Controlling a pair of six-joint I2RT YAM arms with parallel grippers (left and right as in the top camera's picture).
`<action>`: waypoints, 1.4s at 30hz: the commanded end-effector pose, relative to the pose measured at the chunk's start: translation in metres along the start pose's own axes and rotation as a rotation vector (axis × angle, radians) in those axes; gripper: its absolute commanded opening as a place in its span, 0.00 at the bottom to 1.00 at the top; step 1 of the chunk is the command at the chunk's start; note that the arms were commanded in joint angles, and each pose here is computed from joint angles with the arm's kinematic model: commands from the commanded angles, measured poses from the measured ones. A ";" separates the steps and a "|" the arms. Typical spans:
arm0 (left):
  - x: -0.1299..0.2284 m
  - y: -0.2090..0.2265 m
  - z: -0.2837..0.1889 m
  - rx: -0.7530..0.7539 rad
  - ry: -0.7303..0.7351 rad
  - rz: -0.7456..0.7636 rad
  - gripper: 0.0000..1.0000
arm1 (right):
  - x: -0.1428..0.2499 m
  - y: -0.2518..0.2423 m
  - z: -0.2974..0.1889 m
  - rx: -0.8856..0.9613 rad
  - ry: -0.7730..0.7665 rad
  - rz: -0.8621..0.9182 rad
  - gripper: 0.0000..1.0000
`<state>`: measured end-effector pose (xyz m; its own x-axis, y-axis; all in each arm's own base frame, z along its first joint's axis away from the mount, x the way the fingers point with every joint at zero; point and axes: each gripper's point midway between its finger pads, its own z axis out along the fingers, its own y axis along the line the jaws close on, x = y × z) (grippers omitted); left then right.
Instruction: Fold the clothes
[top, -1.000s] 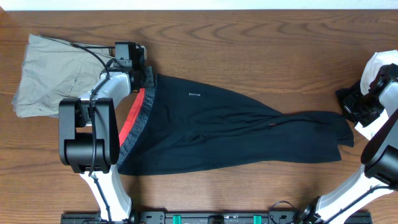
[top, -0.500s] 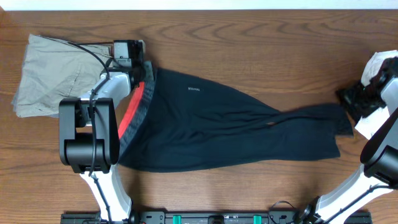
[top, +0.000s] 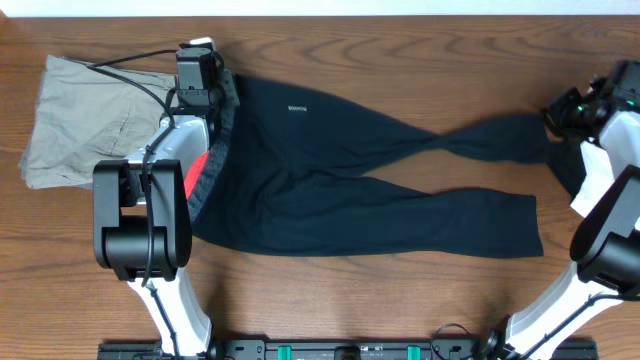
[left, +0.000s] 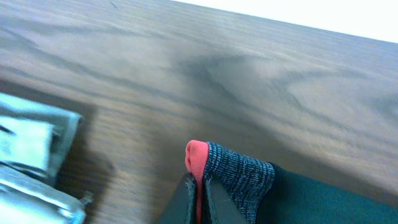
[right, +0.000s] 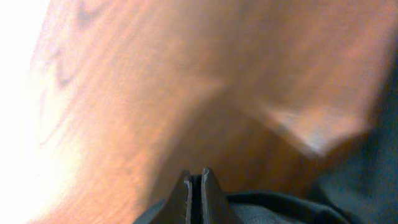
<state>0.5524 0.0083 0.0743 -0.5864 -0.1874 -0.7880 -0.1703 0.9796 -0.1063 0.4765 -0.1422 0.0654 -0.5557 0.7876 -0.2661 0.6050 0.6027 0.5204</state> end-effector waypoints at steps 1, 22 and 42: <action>-0.034 0.014 -0.011 -0.083 -0.099 -0.021 0.06 | -0.001 0.023 0.003 -0.045 0.000 -0.010 0.01; -0.051 0.024 -0.034 -0.099 -0.110 -0.034 0.06 | 0.016 -0.038 -0.047 0.395 0.103 0.015 0.13; -0.038 0.027 -0.033 -0.109 -0.058 -0.028 0.07 | 0.024 -0.040 -0.039 0.371 0.133 -0.003 0.62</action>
<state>0.5405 0.0335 0.1045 -0.5669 -0.2006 -0.7990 -0.2544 0.9651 -0.0618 0.4181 -0.1520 0.0740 -0.6116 0.7749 -0.1595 0.7532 0.6320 0.1825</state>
